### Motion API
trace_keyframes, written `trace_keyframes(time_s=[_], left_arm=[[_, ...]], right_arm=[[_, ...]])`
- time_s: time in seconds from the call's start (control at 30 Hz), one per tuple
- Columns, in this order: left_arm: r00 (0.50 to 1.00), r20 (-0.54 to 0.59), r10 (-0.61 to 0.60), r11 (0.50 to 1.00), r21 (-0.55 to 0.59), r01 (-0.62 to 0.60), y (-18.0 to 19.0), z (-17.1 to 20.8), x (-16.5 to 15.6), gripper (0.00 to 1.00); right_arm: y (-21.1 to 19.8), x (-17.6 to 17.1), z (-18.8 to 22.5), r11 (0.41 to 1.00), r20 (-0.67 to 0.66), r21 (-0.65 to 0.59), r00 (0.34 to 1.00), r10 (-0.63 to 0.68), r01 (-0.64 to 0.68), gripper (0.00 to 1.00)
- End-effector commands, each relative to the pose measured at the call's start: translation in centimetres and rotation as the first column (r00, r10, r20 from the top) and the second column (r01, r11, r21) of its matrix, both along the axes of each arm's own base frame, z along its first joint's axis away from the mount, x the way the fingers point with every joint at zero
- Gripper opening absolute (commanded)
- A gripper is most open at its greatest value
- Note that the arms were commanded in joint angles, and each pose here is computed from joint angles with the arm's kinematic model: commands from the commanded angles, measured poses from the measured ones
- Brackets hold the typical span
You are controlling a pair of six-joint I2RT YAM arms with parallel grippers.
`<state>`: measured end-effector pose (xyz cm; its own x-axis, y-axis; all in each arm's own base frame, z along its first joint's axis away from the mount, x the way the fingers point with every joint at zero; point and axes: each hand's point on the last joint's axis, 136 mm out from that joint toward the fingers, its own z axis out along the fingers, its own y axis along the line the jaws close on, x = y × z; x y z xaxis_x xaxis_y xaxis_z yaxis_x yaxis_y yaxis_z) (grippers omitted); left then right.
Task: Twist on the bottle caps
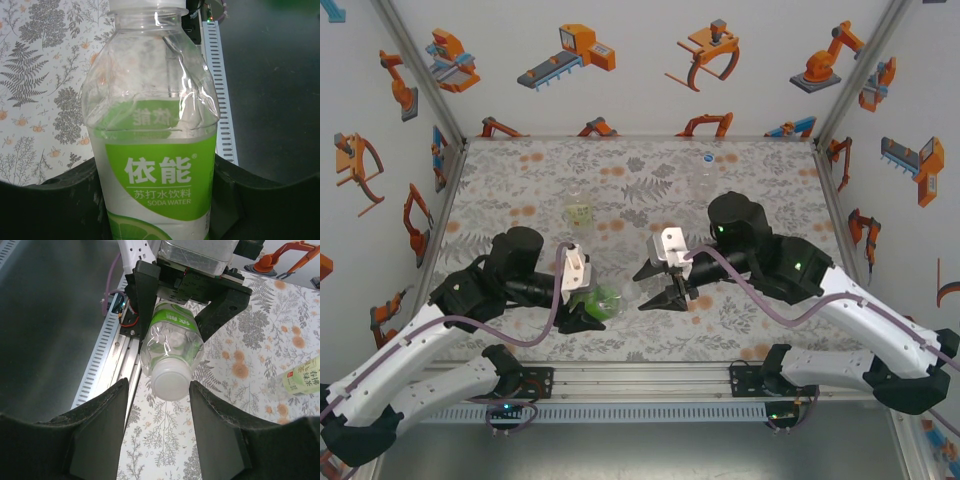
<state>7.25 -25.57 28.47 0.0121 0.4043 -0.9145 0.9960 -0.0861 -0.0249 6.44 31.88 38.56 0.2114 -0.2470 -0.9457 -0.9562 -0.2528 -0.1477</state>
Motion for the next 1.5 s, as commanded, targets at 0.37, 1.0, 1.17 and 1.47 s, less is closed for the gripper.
trace_keyframes(time_s=[0.37,1.0,1.17,1.47], left_arm=[[0.998,0.026,-0.055,0.998,-0.036,0.056,-0.1,1.5,-0.9,0.0],[0.998,0.025,-0.054,0.998,-0.038,0.055,-0.1,1.5,-0.9,0.0],[0.998,0.03,-0.052,0.998,-0.044,0.053,0.0,1.6,-1.0,0.0],[0.997,0.067,0.04,0.999,-0.007,-0.04,0.3,0.7,0.6,0.0]], right_arm=[[0.9,0.5,0.1,0.999,0.017,0.047,1.0,0.002,-0.003,0.46],[0.9,0.7,-0.3,0.999,-0.004,0.034,1.0,-0.015,0.015,0.44],[0.9,0.7,-0.3,0.999,-0.008,0.033,1.0,-0.018,0.018,0.32],[1.8,3.1,0.2,0.973,-0.342,0.002,0.914,-0.217,0.231,0.0]])
